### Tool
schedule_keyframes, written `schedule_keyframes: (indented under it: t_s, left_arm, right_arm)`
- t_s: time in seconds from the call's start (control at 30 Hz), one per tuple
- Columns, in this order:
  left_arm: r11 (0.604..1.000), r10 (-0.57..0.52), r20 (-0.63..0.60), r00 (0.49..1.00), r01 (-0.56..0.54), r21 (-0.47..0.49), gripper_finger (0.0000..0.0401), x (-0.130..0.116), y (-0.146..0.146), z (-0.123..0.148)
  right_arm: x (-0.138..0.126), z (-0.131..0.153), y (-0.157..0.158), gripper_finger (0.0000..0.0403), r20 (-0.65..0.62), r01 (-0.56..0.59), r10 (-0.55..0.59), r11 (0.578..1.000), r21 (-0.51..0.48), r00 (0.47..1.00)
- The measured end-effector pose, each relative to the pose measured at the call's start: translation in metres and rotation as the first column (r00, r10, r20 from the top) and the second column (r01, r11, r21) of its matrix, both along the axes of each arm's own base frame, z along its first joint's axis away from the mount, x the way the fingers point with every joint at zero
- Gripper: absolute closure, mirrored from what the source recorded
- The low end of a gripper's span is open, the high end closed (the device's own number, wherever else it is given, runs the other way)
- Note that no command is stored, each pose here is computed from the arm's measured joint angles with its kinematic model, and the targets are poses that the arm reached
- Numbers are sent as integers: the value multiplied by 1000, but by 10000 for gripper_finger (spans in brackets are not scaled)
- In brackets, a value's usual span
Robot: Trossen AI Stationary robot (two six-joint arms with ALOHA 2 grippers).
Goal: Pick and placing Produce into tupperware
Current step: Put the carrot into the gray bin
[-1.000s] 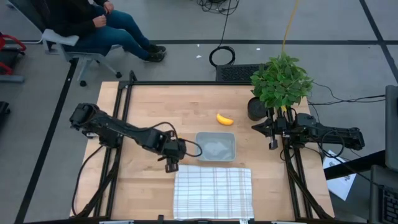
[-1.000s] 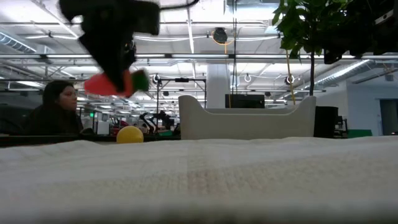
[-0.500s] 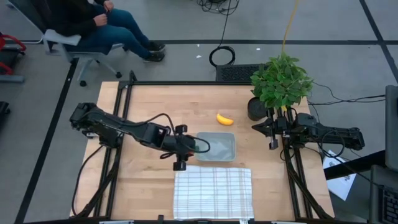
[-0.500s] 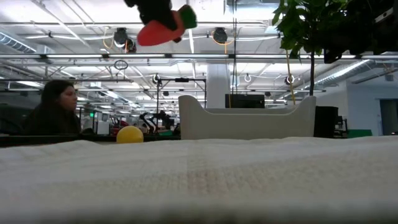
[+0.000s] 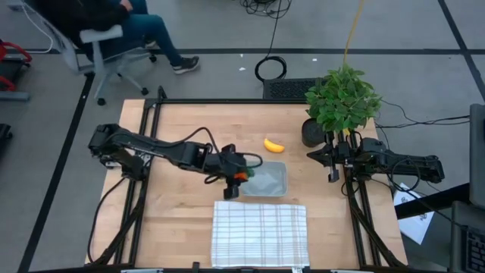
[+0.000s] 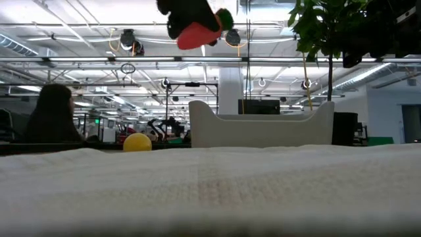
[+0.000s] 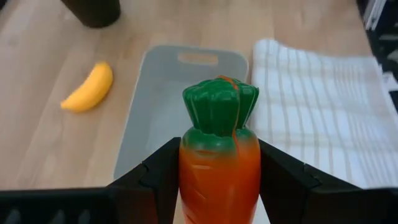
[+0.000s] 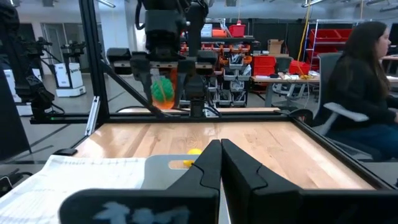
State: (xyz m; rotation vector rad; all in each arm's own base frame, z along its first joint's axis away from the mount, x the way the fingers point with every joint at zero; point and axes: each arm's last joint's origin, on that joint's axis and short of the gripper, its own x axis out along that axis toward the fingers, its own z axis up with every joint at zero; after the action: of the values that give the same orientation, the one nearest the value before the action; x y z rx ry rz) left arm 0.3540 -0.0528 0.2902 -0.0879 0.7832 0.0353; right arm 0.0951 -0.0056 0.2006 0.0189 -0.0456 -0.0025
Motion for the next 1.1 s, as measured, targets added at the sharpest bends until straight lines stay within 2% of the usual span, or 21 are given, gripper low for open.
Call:
schedule_keyframes:
  t_s: [0.2,0.4,0.47,0.57,0.83,1.1]
  left_arm:
    - [1000,-9,-20,1000,8,-15,222,13,15,-14]
    - [1000,-25,29,999,25,-12,222,24,27,-18]
    - [999,-34,12,999,35,-22,222,24,31,-21]
    - [999,-42,26,999,43,-25,222,31,36,-19]
    - [994,-103,-17,995,104,42,222,51,44,-9]
    - [989,-119,-93,988,126,71,222,78,48,-41]
  right_arm:
    - [0,0,0,403,-1,0,0,1000,0,1000]
    - [2,-2,0,403,-23,-1,1,1000,2,1000]
    - [3,-2,0,403,-26,0,0,1000,2,1000]
    - [3,-3,0,403,-35,-1,1,1000,3,999]
    - [5,-3,0,403,-39,0,0,1000,3,999]
    - [7,-4,-1,403,-57,0,0,1000,4,998]
